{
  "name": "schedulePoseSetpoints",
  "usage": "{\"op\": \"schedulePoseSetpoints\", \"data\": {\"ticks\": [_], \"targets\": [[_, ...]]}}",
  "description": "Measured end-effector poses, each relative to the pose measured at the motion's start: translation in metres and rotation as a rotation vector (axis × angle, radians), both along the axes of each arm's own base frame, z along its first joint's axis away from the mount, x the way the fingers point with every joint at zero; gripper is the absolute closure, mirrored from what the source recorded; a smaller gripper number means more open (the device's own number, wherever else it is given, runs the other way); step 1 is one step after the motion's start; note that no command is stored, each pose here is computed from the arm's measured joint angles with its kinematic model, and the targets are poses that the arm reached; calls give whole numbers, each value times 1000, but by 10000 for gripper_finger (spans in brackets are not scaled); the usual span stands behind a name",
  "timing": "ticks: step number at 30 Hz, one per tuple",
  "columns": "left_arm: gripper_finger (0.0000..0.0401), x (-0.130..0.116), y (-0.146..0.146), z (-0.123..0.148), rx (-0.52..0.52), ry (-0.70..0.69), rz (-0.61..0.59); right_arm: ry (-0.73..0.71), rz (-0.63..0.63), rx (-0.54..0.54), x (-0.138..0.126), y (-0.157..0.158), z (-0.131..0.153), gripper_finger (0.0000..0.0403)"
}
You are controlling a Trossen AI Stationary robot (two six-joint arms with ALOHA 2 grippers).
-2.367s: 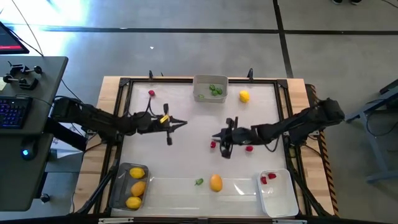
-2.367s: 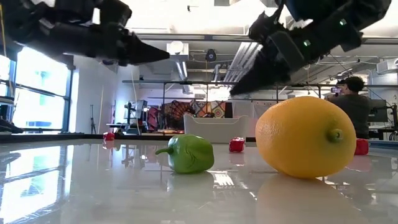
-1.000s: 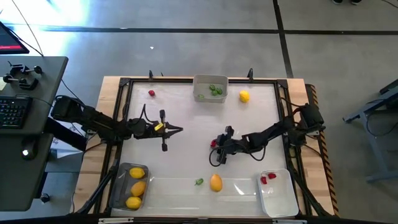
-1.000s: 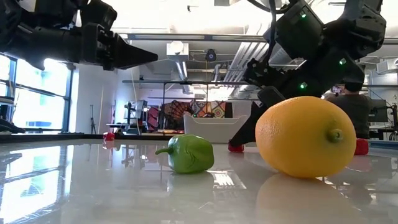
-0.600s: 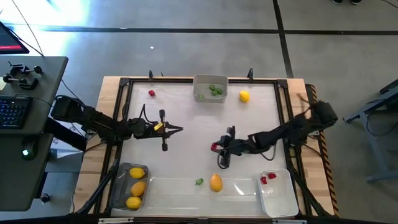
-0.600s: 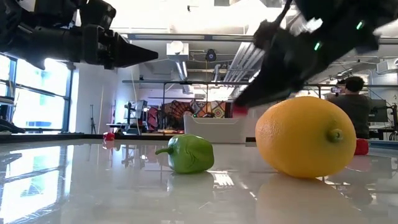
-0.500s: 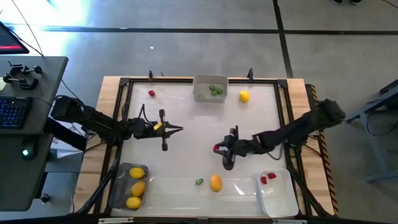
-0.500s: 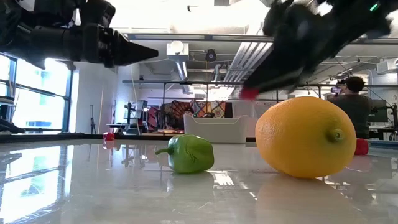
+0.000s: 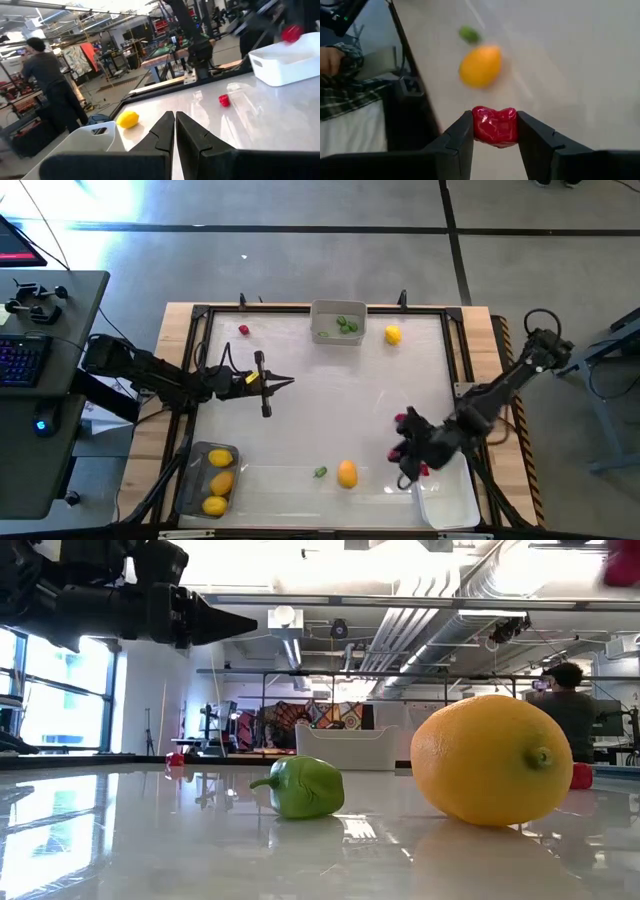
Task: Sort produce into baskets
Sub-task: Put the red chili pepper into the white bin
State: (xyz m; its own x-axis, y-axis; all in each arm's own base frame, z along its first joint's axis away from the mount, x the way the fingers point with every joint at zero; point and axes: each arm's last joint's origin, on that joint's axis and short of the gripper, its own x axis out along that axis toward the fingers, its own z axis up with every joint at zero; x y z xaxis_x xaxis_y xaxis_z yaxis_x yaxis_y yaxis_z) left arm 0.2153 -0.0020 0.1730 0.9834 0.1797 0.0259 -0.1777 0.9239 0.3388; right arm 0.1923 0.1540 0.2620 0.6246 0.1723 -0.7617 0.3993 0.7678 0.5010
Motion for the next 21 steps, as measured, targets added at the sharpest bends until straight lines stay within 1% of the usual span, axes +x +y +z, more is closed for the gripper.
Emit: {"op": "schedulePoseSetpoints", "data": {"ticks": [3, 5, 9, 12, 14, 21], "targets": [[396, 0, 3, 1, -6, -8, -2, 102, -81, 65, -15, 17, 16, 284], [396, 0, 5, 1, -6, -12, -20, 196, -161, 78, -25, 25, 19, 284], [396, 0, 7, 1, -7, -16, -42, 476, -320, 99, -41, 38, 9, 284], [396, 0, 7, 1, -24, -19, -42, 625, -381, 93, -48, 47, -7, 284], [396, 0, 7, 1, -31, -20, -42, 671, -396, 68, -48, 52, -18, 284], [396, 0, 7, 1, -59, -25, -43, 759, -433, -54, -41, 62, -47, 284]]}}
